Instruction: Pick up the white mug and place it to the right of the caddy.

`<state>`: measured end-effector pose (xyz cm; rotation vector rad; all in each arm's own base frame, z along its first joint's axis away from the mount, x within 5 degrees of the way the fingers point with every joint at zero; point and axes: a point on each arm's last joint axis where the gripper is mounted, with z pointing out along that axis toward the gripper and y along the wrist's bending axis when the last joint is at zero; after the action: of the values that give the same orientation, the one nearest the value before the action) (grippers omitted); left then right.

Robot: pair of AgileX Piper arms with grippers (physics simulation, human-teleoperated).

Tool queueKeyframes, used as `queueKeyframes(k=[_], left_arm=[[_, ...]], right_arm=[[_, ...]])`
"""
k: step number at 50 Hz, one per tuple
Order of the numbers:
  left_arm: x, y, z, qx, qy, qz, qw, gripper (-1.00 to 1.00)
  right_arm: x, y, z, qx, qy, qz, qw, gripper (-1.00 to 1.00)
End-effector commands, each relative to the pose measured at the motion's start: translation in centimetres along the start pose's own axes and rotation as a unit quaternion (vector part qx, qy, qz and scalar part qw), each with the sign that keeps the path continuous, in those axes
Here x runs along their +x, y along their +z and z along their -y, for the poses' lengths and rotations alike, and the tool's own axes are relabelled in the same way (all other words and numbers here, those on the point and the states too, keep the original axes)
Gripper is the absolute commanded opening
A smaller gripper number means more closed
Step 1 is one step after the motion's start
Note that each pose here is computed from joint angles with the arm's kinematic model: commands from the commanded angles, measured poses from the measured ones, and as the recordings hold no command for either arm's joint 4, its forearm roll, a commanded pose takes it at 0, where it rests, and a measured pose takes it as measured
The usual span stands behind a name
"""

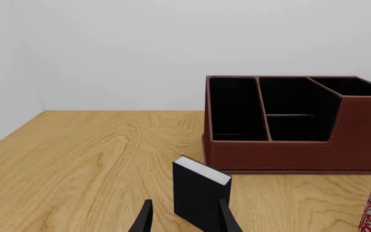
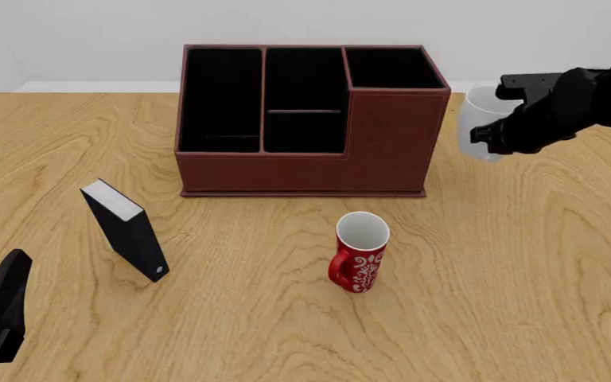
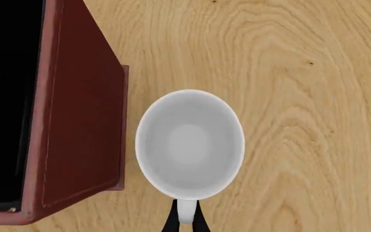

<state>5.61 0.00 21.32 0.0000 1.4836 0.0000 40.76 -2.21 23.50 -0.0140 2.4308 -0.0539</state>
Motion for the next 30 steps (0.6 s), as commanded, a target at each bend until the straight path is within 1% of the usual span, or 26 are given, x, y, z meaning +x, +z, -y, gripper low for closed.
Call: queueKeyframes(k=[1, 30], left_arm=[[0.0, 0.0, 0.0, 0.0, 0.0, 0.0, 1.0, 1.0], [0.0, 0.0, 0.0, 0.0, 0.0, 0.0, 1.0, 1.0]], right_arm=[[0.5, 1.0, -0.2, -0.001, 0.003, -0.002, 1.0, -1.0], [1.3, 2.8, -1.5, -0.012, -0.008, -0.012, 0.9998, -1.0]])
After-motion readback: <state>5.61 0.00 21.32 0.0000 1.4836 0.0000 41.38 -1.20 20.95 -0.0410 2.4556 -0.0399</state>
